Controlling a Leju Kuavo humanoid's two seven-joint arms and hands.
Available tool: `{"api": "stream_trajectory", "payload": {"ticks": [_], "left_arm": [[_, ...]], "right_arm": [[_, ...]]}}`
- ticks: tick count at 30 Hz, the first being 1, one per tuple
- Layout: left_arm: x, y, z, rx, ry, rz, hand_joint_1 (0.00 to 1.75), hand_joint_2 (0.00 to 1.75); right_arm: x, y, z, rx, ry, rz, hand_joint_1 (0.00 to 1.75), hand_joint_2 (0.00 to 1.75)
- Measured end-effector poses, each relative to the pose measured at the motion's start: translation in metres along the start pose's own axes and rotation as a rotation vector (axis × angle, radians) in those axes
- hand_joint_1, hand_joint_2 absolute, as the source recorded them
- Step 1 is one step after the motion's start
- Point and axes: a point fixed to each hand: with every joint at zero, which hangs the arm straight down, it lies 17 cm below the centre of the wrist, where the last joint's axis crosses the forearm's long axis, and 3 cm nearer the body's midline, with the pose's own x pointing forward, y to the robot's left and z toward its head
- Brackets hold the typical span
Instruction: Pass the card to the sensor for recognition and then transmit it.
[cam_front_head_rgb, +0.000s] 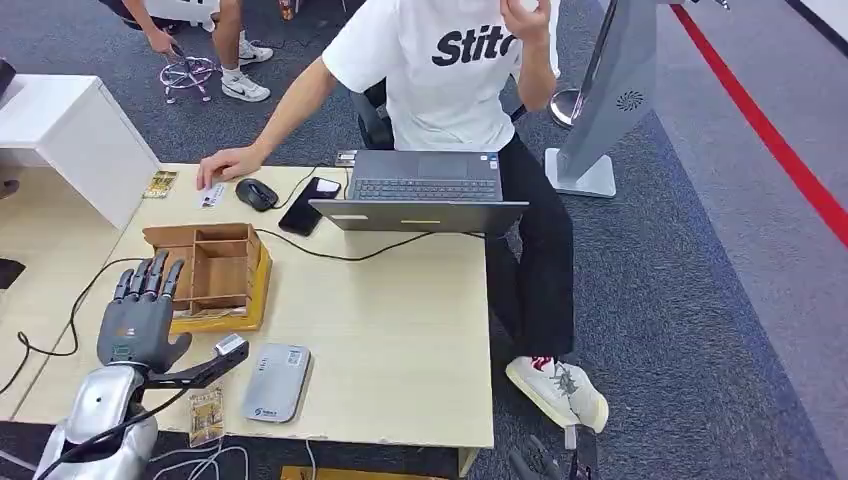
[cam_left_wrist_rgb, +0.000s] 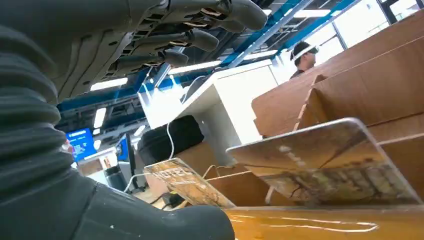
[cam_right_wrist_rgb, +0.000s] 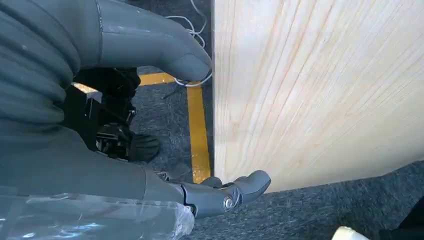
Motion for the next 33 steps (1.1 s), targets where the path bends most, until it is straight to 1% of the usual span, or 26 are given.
{"api": "stream_trajectory", "payload": {"ticks": [9,23,24,25,26,27,33], "left_arm": [[0.012,-0.001,-0.007,0.001,-0.004,0.023,0.00,1.75],[0.023,-0.004,-0.006,-0.011,0.012,0.040,0.00,1.75],[0.023,-0.005,-0.006,-0.014,0.012,0.040,0.07,1.75],[0.023,-0.005,-0.006,-0.016,0.012,0.039,1.45,1.75],[0.023,-0.006,-0.006,-0.018,0.012,0.039,1.69,1.75],[0.023,-0.006,-0.006,-0.018,0.012,0.039,1.75,1.75],[0.023,-0.008,-0.005,-0.028,0.012,0.040,1.75,1.75]], "right_arm": [[0.000,0.001,0.000,0.003,0.000,0.002,0.00,1.75],[0.001,0.000,0.000,0.000,-0.003,-0.004,0.00,1.75],[0.001,0.000,0.000,0.000,-0.003,-0.004,0.00,1.75],[0.001,0.000,0.000,0.001,-0.003,-0.004,0.00,1.75],[0.001,0.001,0.000,0.002,-0.003,-0.003,0.00,1.75],[0.001,0.001,0.000,0.003,-0.003,-0.002,0.00,1.75],[0.001,0.002,0.000,0.005,-0.003,-0.002,0.00,1.75]]}}
